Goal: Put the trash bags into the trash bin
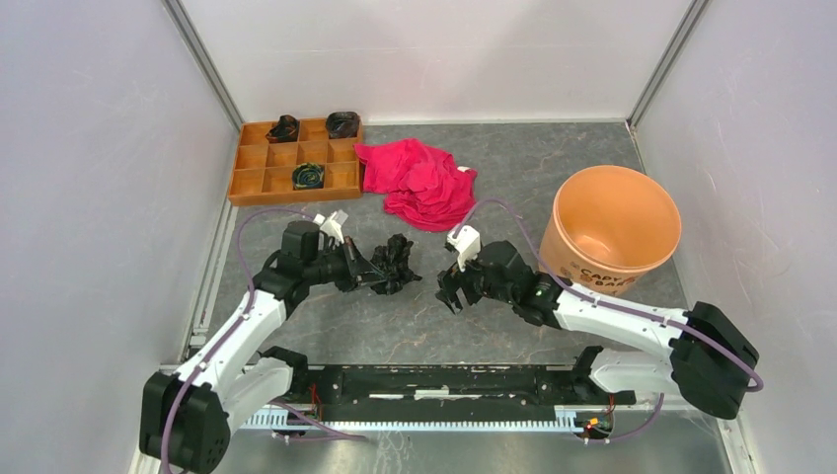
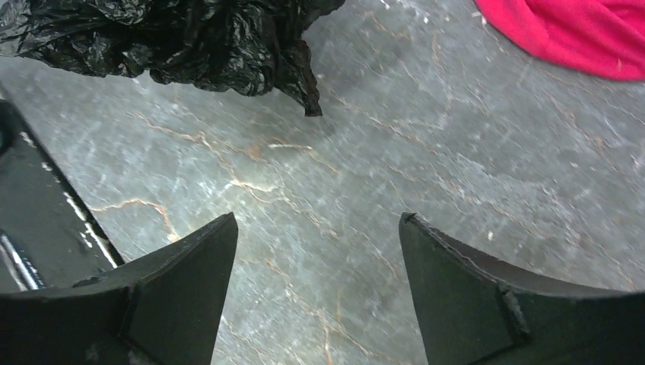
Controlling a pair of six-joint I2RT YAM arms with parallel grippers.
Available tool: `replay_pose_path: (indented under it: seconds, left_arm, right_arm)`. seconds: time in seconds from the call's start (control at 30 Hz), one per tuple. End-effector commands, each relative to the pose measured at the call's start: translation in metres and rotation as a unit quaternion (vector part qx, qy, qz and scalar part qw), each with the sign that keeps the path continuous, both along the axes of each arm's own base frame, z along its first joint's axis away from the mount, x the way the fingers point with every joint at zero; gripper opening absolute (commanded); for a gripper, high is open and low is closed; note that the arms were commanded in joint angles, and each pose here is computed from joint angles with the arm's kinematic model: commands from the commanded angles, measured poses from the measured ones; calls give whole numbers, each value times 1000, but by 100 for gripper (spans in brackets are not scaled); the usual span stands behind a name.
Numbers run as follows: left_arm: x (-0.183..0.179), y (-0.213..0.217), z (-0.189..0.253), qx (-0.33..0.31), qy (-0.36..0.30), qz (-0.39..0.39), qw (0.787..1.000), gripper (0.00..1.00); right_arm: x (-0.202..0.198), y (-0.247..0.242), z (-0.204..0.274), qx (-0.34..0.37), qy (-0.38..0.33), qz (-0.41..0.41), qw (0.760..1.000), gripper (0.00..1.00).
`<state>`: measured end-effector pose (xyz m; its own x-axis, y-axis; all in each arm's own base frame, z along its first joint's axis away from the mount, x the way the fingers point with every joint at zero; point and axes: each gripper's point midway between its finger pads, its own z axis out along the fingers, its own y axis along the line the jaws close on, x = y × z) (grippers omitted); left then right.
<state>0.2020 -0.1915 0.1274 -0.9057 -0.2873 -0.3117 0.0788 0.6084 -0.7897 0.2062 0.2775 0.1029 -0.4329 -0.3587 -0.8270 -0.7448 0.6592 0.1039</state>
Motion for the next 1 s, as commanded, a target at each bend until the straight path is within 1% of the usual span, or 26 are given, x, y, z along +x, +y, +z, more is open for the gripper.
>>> replay_pose_path:
  seconds: [0.0, 0.1, 0.17, 0.23, 0.3, 0.33, 0.37, 0.4, 0.5, 0.6, 0.73, 0.8, 0.83, 0.9, 0.97]
  left_arm:
    - [0, -14, 52, -64, -60, -34, 996, 8]
    - [-7, -21, 68, -102, -35, -43, 993, 6]
    - [-13, -24, 79, -116, -30, -55, 991, 5]
    - [-16, -22, 93, -116, -44, -59, 991, 6]
    - [-19, -21, 102, -115, -56, -59, 990, 5]
    - [-22, -21, 107, -120, -61, -61, 989, 3]
    - [-23, -21, 111, -123, -61, -63, 988, 2]
    - [-27, -22, 117, -131, -65, -72, 987, 2]
    - [-37, -23, 130, -140, -74, -96, 983, 2]
    - [-42, -22, 135, -141, -77, -102, 982, 2]
    - [-48, -22, 140, -146, -74, -105, 981, 2]
    - [-49, -21, 144, -149, -78, -105, 980, 2]
    - [-49, -21, 147, -150, -83, -105, 980, 2]
    - [-49, -21, 151, -151, -90, -105, 979, 2]
    - [-50, -21, 152, -152, -90, -107, 978, 2]
  right_arm:
    - [-8, 25, 23, 91, -35, 57, 994, 82]
    - [-25, 33, 37, 159, -47, 93, 982, 80]
    - [-32, 38, 44, 189, -54, 108, 975, 80]
    - [-30, 39, 43, 188, -65, 102, 975, 79]
    - [-20, 33, 37, 174, -77, 77, 979, 76]
    - [-15, 30, 37, 174, -84, 63, 979, 74]
    - [-14, 29, 38, 179, -89, 59, 978, 68]
    - [-15, 30, 44, 195, -100, 64, 974, 65]
    - [-19, 37, 58, 226, -119, 87, 963, 67]
    - [-10, 42, 68, 227, -138, 82, 961, 69]
    - [-7, 49, 90, 252, -168, 92, 949, 69]
    - [-6, 55, 97, 258, -172, 101, 945, 66]
    - [-8, 60, 101, 262, -171, 114, 943, 63]
    - [-11, 70, 108, 268, -168, 139, 938, 61]
    - [-6, 73, 111, 268, -167, 132, 940, 60]
